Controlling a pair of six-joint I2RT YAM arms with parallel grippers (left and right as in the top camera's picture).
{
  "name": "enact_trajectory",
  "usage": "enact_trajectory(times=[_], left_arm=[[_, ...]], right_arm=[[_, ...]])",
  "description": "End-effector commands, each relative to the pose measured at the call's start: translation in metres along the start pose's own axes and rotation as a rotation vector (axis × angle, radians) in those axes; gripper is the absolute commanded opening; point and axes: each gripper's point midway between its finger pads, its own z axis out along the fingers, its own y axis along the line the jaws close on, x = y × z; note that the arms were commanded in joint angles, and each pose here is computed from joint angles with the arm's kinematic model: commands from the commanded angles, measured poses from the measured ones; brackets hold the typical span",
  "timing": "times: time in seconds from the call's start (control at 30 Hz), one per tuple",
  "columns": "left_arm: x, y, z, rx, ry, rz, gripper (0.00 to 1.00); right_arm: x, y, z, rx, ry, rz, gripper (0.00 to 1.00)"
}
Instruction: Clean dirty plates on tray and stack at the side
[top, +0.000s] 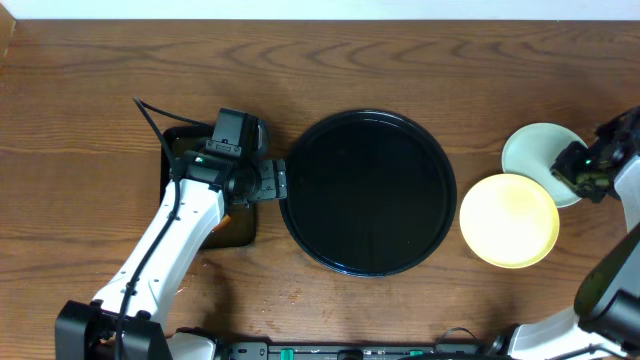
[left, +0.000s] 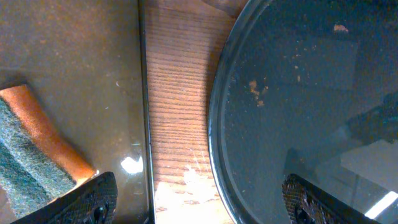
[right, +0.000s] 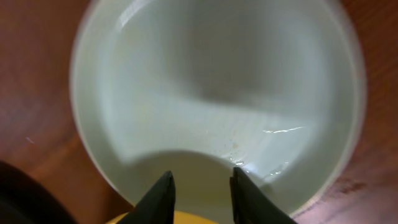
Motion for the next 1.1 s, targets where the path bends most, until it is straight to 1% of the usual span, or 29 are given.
enact_trajectory(times=[0.0,0.07,0.13,0.47,0.57,0.7,0.77,0.83,0.93,1.07], left_arm=[[-0.005,0.000,-0.001,-0.009,-0.011,0.008,0.86],[-0.005,0.000,-0.001,-0.009,-0.011,0.008,0.86],[-0.005,0.000,-0.001,-0.009,-0.011,0.008,0.86],[-0.005,0.000,-0.001,-0.009,-0.011,0.008,0.86],[-0.005,0.000,-0.001,-0.009,-0.011,0.008,0.86],[-0.005,0.000,-0.001,-0.009,-0.011,0.008,0.86],[-0.005,0.000,-0.001,-0.009,-0.011,0.008,0.86],[-0.005,0.000,-0.001,-0.009,-0.011,0.008,0.86],[-0.005,0.000,-0.001,-0.009,-0.011,0.008,0.86],[-0.005,0.000,-0.001,-0.009,-0.011,0.008,0.86]], right_arm=[[0.014,0.019,0.018,-0.118,0.075,-0.205,0.25],[0.021,0.037,0.021,-0.245,0.093,-0.312,0.24],[0.025,0.047,0.021,-0.317,0.092,-0.376,0.25],[0.024,0.045,0.020,-0.328,0.077,-0.449,0.28],[0.025,0.047,0.018,-0.354,0.065,-0.530,0.27],[0.032,0.044,0.018,-0.355,0.068,-0.695,0.32],[0.034,0.038,0.019,-0.324,0.080,-0.713,0.33],[0.032,0.034,0.021,-0.302,0.080,-0.725,0.37],[0.033,0.031,0.021,-0.286,0.083,-0.771,0.39],[0.031,0.025,0.021,-0.273,0.080,-0.793,0.38]])
